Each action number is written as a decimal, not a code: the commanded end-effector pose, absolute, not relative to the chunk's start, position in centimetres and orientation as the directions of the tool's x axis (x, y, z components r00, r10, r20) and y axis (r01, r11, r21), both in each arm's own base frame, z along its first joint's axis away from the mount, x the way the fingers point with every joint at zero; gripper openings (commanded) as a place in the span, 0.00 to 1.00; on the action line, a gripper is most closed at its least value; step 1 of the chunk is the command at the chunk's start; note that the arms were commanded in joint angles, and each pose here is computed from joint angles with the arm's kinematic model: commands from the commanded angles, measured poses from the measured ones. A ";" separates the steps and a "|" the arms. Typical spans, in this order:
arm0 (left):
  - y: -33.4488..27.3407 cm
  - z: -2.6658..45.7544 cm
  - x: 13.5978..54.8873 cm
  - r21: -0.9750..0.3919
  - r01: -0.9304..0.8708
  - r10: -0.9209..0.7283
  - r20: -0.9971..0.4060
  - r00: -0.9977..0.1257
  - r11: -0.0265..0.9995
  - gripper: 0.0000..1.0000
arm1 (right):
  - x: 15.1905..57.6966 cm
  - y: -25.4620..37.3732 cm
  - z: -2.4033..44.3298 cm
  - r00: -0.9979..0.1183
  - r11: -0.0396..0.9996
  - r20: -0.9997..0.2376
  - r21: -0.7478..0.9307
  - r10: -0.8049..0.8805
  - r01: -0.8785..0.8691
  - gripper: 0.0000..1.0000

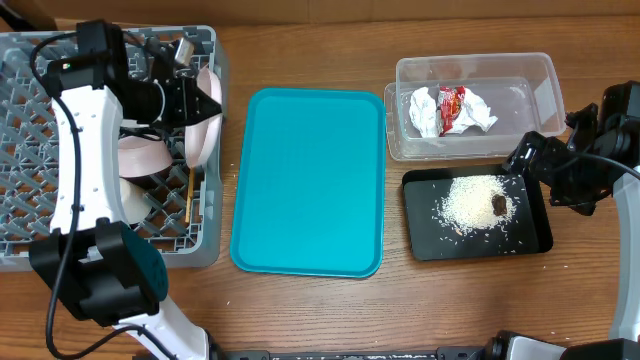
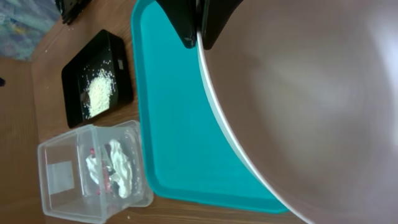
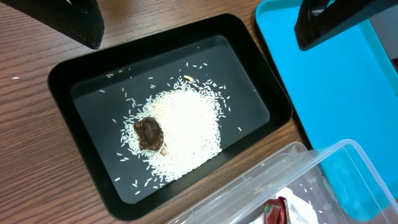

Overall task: Sort waste into correct bins and load items into the dishwasher
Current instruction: 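Lift the white plate and slot it upright into the dish rack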

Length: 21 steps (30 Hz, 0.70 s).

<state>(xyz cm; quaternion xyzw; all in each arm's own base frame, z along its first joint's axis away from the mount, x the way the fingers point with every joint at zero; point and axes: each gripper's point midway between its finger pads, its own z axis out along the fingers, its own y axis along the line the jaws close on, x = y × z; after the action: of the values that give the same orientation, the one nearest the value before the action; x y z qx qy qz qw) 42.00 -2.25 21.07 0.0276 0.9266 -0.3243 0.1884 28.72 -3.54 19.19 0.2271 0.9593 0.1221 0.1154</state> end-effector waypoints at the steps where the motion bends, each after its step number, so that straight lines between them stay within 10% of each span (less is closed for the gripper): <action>1: -1.0 20.5 42.3 -0.602 0.176 -0.078 -0.370 -0.926 0.779 0.04 | 28.8 -3.5 19.8 -0.869 0.870 -0.186 0.293 0.459 0.396 1.00; 5: 0.7 19.8 42.3 -0.583 0.135 -0.103 -0.357 -0.929 0.801 0.12 | 28.8 -3.5 19.8 -0.869 0.870 -0.186 0.293 0.459 0.397 1.00; 13: 2.5 21.5 41.6 -0.512 0.107 -0.114 -0.382 -0.917 0.852 0.98 | 28.9 -3.5 19.8 -0.868 0.870 -0.190 0.294 0.459 0.395 1.00; 21: 4.3 26.4 38.5 -0.223 -0.041 -0.140 -0.451 -0.881 0.974 1.00 | 32.4 -0.8 21.1 -0.872 0.901 -0.317 0.351 0.373 0.257 1.00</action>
<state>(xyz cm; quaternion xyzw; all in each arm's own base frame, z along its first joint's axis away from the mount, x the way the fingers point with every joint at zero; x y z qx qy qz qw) 39.94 3.91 22.38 -0.0368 0.9583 -0.1994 0.2011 30.95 -3.15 19.91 0.2096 0.9551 0.1346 0.1601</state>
